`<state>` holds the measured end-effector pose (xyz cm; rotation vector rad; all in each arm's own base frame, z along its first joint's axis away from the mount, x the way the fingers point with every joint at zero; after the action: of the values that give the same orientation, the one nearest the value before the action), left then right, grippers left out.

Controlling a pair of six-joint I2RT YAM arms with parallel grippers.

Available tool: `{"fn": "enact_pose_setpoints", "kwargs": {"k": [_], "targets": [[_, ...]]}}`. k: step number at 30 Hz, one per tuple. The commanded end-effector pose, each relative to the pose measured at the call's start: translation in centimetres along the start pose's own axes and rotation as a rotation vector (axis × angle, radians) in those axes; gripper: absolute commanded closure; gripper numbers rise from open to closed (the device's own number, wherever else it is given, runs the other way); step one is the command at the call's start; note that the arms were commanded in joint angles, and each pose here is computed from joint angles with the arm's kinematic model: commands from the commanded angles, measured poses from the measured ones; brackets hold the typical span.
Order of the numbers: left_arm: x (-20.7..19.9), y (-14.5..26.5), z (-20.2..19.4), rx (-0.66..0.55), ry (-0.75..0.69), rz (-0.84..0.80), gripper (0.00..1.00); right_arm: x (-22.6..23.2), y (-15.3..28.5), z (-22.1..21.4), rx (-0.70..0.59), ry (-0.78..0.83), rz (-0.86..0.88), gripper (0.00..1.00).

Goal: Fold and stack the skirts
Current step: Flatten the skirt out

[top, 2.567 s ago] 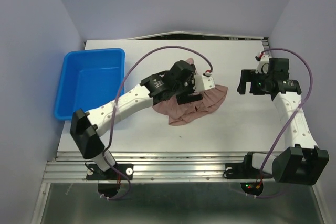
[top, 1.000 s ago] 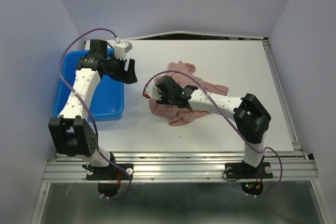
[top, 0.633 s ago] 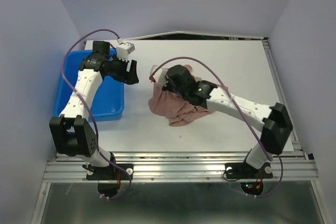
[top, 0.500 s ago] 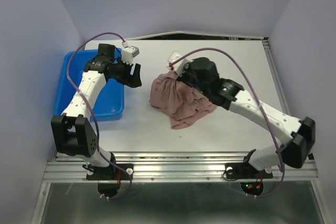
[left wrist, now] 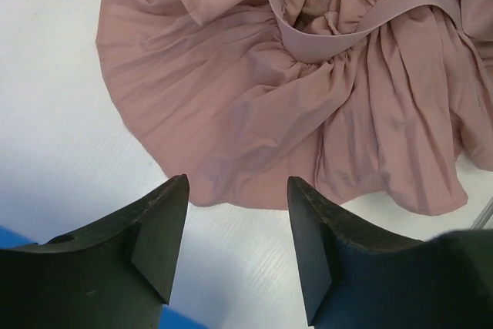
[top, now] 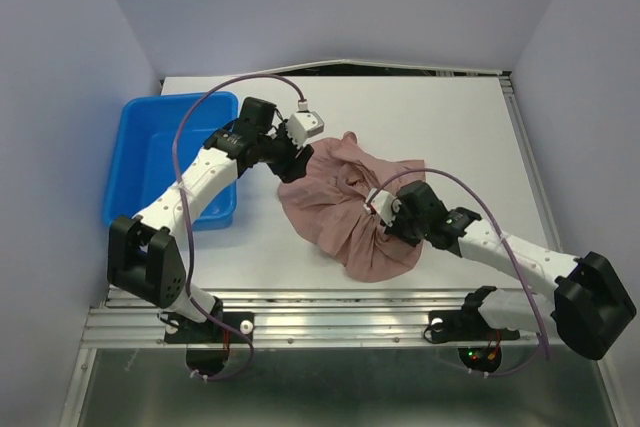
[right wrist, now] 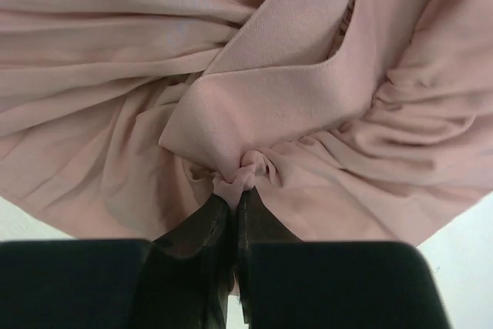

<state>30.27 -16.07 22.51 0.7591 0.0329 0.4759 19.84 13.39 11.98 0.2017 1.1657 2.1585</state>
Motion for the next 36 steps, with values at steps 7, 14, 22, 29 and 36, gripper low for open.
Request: {"fn": "enact_pose_setpoints", "kwargs": {"k": [7, 14, 22, 29, 36], "targets": [[0.0, -4.6, 4.3, -0.063, -0.105, -0.07, 0.41, 0.1, 0.1, 0.2, -0.068, -0.008, -0.009, 0.99], [-0.7, -9.5, 3.8, -0.039, -0.056, -0.205, 0.32, -0.2, 0.1, 0.6, -0.071, -0.021, -0.012, 0.99], [-0.9, -11.5, 4.7, -0.097, 0.044, -0.279, 0.32, -0.4, 0.3, 0.8, -0.079, -0.045, -0.023, 0.99], [-1.0, -11.5, 5.8, -0.142, 0.157, -0.289, 0.36, -0.5, 0.4, 0.3, -0.075, -0.053, -0.026, 0.99], [-0.7, -13.0, 4.7, -0.083, 0.276, -0.212, 0.35, -0.5, 0.5, 0.3, -0.08, -0.063, -0.029, 0.99]]}}
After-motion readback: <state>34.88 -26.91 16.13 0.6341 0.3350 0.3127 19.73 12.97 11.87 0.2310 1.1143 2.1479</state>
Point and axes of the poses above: each gripper's point midway between its finger pads, its own y axis back along the fingers, its own x axis along the line the jaws close on, z = x × y, the point moved 7 cm from there along y, back along the fingers, and after that the axes turned 11 degrees about -y, right-handed, at the moved point
